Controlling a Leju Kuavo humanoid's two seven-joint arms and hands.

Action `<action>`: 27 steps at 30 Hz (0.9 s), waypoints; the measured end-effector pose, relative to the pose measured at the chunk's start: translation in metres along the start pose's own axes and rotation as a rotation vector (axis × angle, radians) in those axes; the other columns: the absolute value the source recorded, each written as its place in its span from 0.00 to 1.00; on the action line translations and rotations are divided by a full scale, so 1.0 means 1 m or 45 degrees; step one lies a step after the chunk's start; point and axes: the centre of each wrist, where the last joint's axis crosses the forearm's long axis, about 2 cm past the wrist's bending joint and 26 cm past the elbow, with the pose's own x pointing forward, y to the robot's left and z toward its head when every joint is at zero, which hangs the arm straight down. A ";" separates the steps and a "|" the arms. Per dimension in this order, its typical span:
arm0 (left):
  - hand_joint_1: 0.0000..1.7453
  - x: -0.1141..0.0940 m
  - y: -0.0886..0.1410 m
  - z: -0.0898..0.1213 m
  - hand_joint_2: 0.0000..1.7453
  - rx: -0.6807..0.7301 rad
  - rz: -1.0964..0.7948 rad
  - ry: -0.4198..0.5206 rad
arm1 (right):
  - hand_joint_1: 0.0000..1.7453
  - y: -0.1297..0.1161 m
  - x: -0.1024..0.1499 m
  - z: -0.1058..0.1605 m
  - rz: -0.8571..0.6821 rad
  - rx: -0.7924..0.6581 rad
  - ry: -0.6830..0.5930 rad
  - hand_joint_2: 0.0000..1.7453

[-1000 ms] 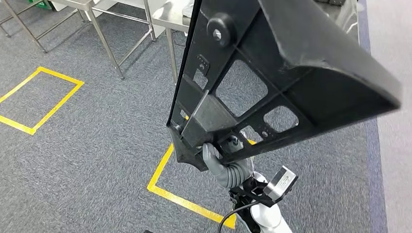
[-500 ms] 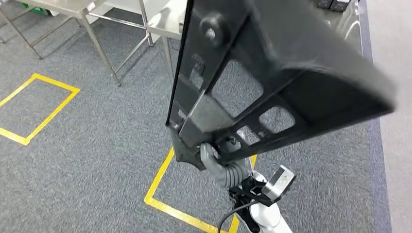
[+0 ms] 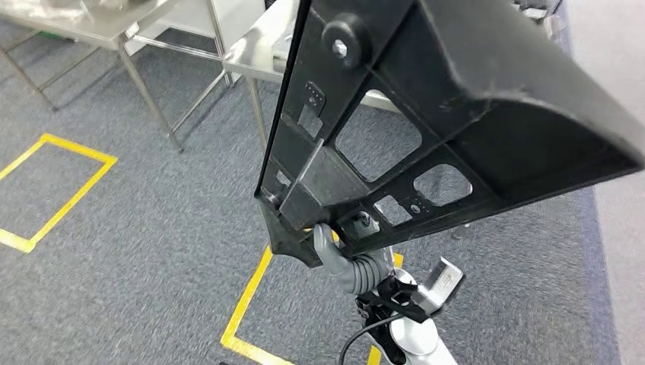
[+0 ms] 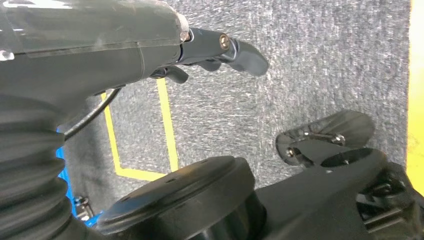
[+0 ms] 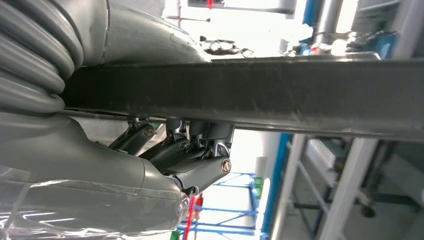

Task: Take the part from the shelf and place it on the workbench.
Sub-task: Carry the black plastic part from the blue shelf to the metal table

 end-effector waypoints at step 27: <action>0.00 -0.002 0.000 0.000 1.00 0.003 -0.007 0.007 | 0.99 -0.002 -0.002 -0.001 -0.014 -0.005 -0.020 1.00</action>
